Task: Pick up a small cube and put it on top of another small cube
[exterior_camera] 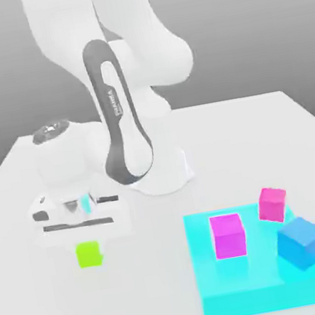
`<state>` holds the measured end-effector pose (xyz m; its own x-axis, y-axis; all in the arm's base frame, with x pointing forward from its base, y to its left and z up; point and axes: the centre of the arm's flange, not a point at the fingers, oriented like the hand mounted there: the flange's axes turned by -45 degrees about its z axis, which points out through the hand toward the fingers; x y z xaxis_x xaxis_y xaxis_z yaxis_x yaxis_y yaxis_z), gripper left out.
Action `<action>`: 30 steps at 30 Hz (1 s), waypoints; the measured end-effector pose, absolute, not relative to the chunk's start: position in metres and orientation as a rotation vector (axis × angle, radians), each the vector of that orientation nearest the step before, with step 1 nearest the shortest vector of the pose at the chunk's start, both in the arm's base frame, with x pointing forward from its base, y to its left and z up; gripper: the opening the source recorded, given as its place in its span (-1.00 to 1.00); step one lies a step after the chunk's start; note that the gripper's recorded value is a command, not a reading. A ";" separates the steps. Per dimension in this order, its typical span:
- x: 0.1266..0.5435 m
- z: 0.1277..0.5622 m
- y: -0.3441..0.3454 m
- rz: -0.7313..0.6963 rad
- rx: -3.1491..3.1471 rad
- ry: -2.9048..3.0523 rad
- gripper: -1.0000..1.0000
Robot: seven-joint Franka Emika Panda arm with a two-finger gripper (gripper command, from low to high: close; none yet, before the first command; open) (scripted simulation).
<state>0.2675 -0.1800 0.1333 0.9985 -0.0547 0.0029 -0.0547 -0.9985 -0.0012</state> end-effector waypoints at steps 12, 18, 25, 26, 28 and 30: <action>0.300 0.198 -0.152 0.003 -3.143 -0.084 -1.00; 0.385 0.230 -0.052 0.005 -3.105 -0.539 -1.00; 0.427 0.278 0.115 0.001 -2.966 -1.053 -1.00; 0.427 0.285 0.141 0.001 -2.938 -1.124 -1.00; 0.420 0.301 0.195 0.001 -2.876 -1.264 -1.00; 0.416 0.292 0.219 0.001 -2.847 -1.325 -1.00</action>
<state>0.4162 0.2190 0.2916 0.6437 0.7653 -0.0003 0.7653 -0.6437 -0.0017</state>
